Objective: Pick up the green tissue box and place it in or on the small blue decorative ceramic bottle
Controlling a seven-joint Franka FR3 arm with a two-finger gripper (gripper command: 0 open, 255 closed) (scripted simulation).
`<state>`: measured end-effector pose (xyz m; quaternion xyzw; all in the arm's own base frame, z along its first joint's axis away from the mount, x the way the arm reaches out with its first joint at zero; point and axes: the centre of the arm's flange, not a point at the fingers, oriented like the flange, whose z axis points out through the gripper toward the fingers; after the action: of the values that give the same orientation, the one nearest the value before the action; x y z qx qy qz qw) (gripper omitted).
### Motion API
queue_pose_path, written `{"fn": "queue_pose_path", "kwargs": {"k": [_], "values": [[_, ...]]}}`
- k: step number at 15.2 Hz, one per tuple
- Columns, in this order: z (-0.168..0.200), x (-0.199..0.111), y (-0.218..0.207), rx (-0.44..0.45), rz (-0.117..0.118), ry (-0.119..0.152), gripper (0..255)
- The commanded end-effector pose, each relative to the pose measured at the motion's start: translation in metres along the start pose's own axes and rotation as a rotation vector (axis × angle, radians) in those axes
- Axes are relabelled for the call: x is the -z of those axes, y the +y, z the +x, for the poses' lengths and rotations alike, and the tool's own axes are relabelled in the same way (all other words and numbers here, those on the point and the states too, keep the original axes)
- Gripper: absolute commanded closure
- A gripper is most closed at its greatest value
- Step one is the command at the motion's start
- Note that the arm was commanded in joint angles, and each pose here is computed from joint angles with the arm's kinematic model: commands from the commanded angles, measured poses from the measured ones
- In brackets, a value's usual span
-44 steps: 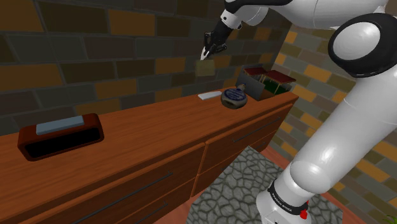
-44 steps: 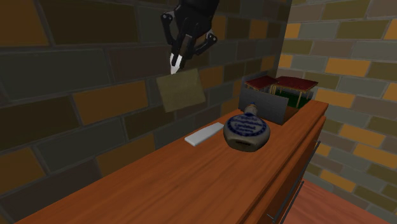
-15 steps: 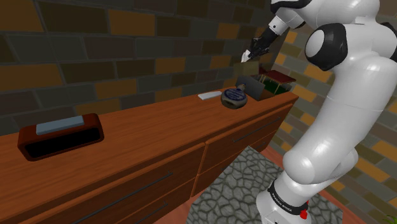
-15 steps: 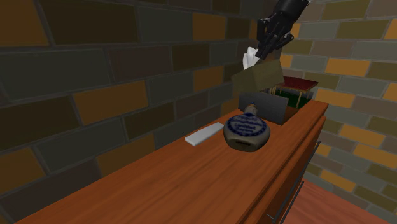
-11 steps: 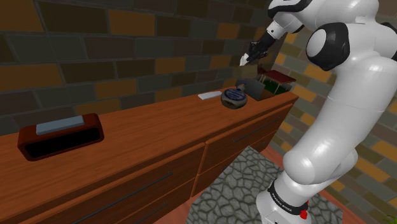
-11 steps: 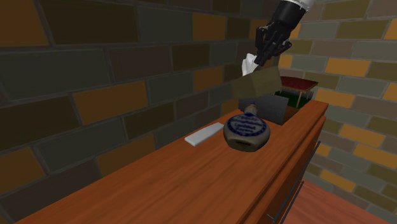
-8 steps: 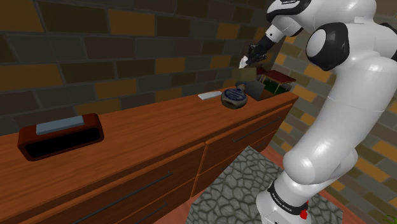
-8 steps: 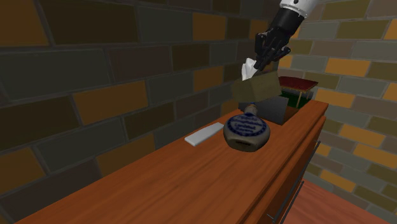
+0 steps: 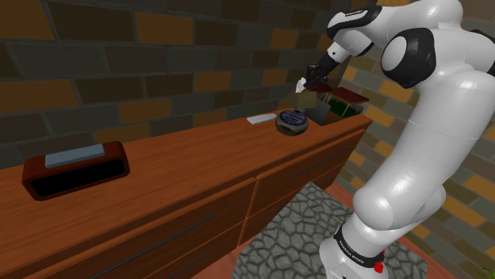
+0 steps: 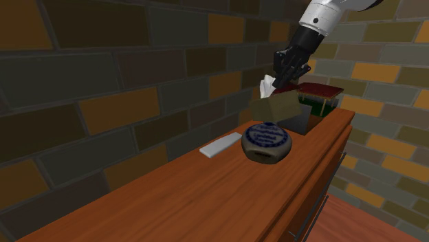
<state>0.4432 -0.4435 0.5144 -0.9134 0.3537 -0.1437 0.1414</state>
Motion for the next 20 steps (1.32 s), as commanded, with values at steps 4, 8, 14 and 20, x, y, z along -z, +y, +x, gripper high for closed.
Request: {"fn": "queue_pose_path", "kwargs": {"k": [4,8,14,20], "values": [[0.0,-0.003,0.001,0.0,0.0,0.001,255],[0.0,-0.003,0.001,0.0,0.0,0.001,0],[0.0,0.01,0.001,0.0,0.0,0.001,0],[0.0,0.047,0.001,0.0,0.0,0.001,0]]}}
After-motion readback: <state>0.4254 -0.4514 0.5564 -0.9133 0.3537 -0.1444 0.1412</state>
